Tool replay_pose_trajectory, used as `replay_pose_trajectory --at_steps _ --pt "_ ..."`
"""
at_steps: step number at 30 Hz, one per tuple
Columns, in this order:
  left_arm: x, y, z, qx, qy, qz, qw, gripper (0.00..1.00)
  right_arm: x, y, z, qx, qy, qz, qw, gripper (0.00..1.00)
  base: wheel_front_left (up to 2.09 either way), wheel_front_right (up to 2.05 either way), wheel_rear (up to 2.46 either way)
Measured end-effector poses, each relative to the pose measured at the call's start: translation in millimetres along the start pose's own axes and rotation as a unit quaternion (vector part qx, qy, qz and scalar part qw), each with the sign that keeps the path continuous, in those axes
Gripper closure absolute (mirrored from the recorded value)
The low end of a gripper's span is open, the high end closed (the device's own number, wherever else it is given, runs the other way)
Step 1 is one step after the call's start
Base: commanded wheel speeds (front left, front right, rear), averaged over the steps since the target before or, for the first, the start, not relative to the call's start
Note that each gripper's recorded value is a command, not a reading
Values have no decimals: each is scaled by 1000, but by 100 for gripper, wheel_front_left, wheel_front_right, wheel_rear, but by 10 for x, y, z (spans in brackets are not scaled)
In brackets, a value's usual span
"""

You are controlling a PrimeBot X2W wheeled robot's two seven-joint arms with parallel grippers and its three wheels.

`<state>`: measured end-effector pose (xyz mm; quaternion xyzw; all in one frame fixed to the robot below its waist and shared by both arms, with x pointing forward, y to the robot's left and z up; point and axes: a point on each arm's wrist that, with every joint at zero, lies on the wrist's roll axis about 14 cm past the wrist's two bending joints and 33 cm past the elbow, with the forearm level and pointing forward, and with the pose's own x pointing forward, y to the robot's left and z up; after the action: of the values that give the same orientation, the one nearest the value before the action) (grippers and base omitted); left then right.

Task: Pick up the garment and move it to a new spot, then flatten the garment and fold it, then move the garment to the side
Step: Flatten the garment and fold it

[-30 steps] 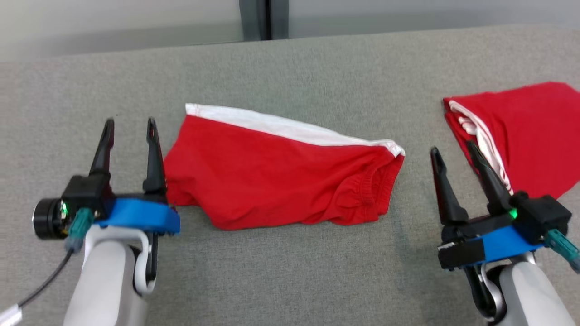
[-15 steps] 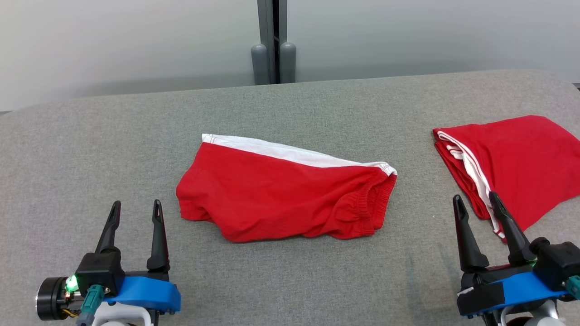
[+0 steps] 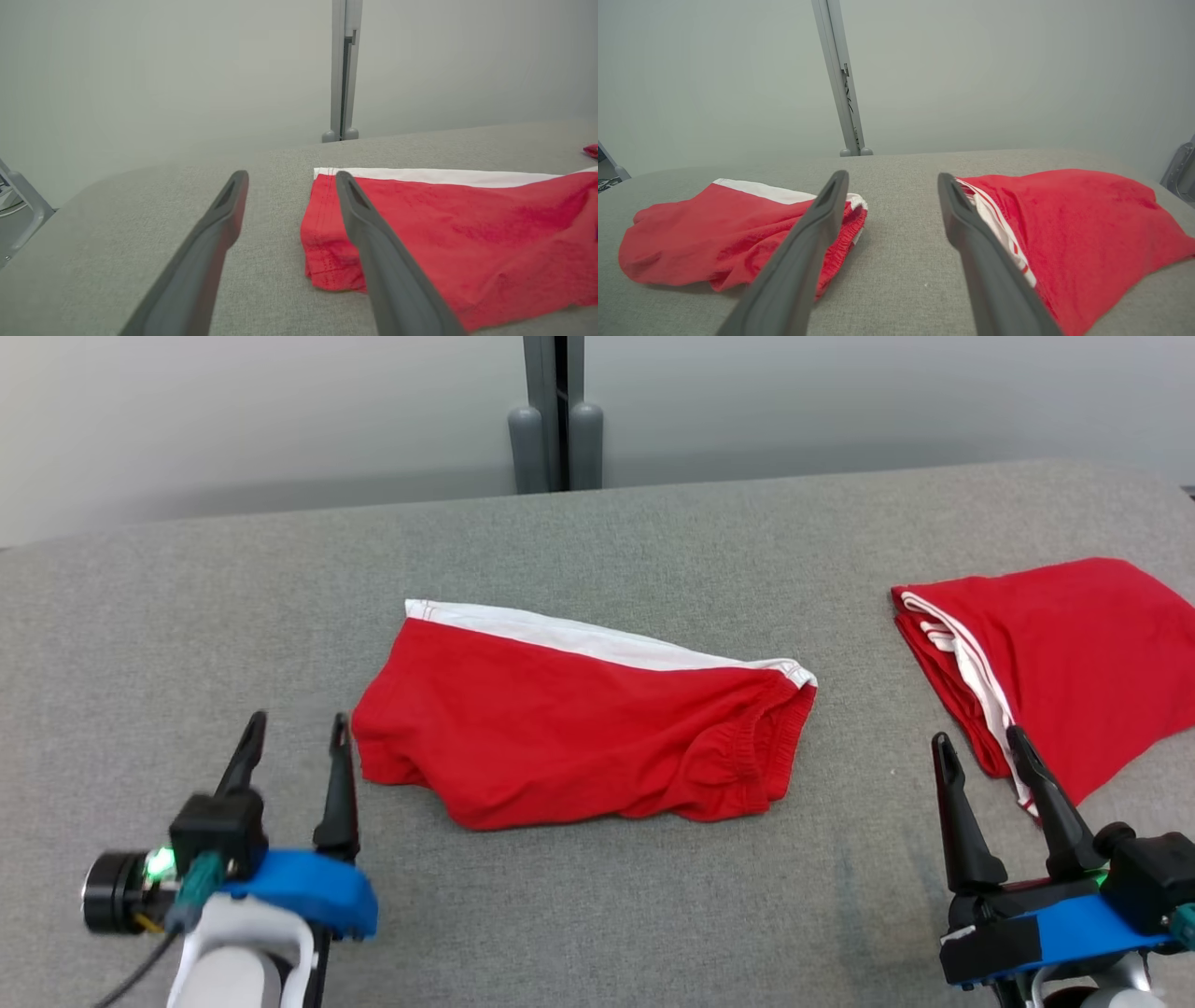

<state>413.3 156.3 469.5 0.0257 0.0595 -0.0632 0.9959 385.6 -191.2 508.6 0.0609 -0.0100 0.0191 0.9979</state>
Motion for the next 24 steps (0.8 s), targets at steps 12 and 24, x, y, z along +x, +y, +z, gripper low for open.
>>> replay_pose_trajectory --at_steps 12,24 --pt "610 -298 -771 -32 208 -85 974 0 118 -73 -197 5 20 -12 1000 0 0 0 0" --pt "633 -424 -1185 -26 324 -119 938 100 162 -122 -292 11 28 -20 999 0 0 0 0"
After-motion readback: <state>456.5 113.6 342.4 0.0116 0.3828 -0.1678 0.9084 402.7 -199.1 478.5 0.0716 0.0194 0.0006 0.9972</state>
